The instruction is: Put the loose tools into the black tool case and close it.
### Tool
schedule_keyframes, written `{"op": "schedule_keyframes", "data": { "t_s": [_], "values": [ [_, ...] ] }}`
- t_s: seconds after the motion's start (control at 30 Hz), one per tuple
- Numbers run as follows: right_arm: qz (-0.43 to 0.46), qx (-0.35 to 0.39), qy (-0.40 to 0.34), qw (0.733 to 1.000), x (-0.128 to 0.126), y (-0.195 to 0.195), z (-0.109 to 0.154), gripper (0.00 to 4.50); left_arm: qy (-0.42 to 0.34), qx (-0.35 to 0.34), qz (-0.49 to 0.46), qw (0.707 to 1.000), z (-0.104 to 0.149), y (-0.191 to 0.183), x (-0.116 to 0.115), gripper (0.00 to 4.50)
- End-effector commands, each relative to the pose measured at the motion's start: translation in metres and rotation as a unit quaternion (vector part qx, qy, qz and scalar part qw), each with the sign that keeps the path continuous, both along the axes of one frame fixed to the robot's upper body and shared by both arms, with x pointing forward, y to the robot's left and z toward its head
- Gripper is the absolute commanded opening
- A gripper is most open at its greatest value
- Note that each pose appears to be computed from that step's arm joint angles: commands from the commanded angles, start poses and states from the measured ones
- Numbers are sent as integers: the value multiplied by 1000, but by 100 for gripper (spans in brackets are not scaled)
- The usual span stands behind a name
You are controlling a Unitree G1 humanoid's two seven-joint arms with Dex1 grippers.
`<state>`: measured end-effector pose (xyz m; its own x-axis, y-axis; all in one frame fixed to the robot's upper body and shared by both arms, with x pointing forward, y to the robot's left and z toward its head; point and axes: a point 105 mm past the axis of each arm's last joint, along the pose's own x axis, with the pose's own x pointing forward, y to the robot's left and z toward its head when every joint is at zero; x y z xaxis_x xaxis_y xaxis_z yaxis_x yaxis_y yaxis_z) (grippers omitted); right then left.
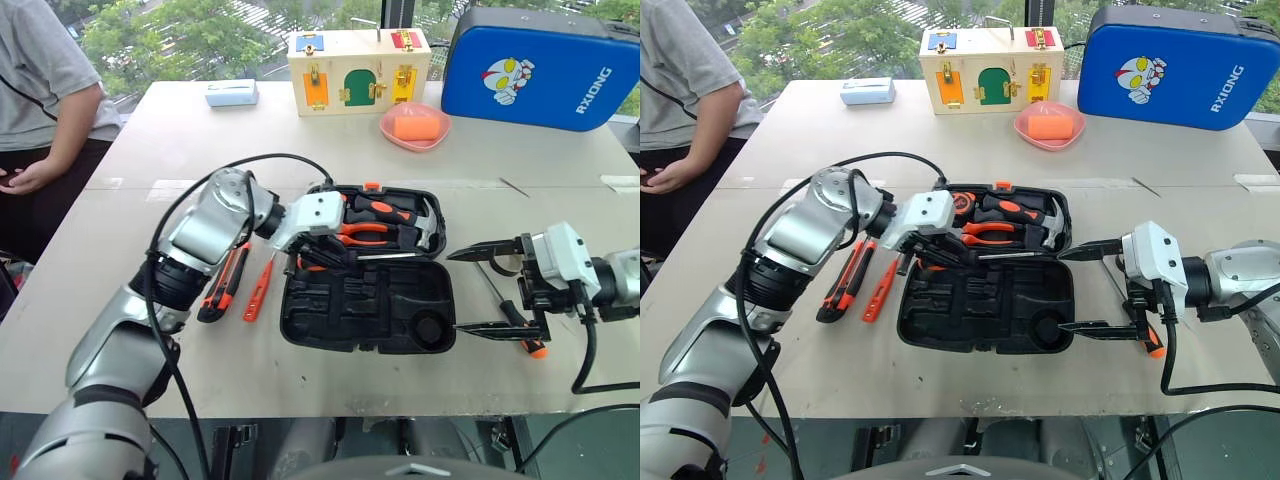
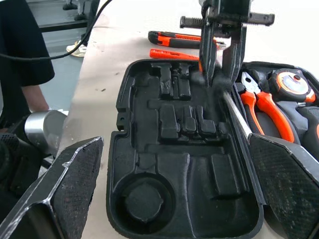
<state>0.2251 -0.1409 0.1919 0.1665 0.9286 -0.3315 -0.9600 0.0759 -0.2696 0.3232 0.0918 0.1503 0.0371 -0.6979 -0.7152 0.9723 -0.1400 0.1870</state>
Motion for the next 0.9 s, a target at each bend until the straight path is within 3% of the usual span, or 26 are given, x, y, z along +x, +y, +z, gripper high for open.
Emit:
{"op": "schedule_keyframes", "data": {
  "t_s": [0.03, 0.4, 0.47, 0.63, 0.8, 0.83, 0.9],
  "values": [
    [-2, 13, -23, 1000, -3, 4, 11, 450, -27, 29, -11, 999, 1, 2, 8, 70],
    [-16, 23, -23, 999, -4, 5, 15, 450, -27, 27, -27, 999, 4, -9, 14, 70],
    [-17, 24, -23, 999, -4, 4, 16, 450, -22, 12, -28, 999, 10, -13, 11, 172],
    [-19, 25, -21, 999, -5, 4, 17, 450, -15, -12, -23, 1000, 25, -13, 6, 369],
    [-22, 29, -18, 999, -4, 3, 18, 450, 6, -44, -14, 999, 36, -8, -2, 369],
    [-23, 29, -17, 999, -3, 3, 17, 450, 8, -42, -9, 999, 31, -5, -2, 311],
    [-25, 26, -17, 999, -3, 2, 15, 450, 6, -36, -3, 999, 23, 0, -2, 245]
  ]
}}
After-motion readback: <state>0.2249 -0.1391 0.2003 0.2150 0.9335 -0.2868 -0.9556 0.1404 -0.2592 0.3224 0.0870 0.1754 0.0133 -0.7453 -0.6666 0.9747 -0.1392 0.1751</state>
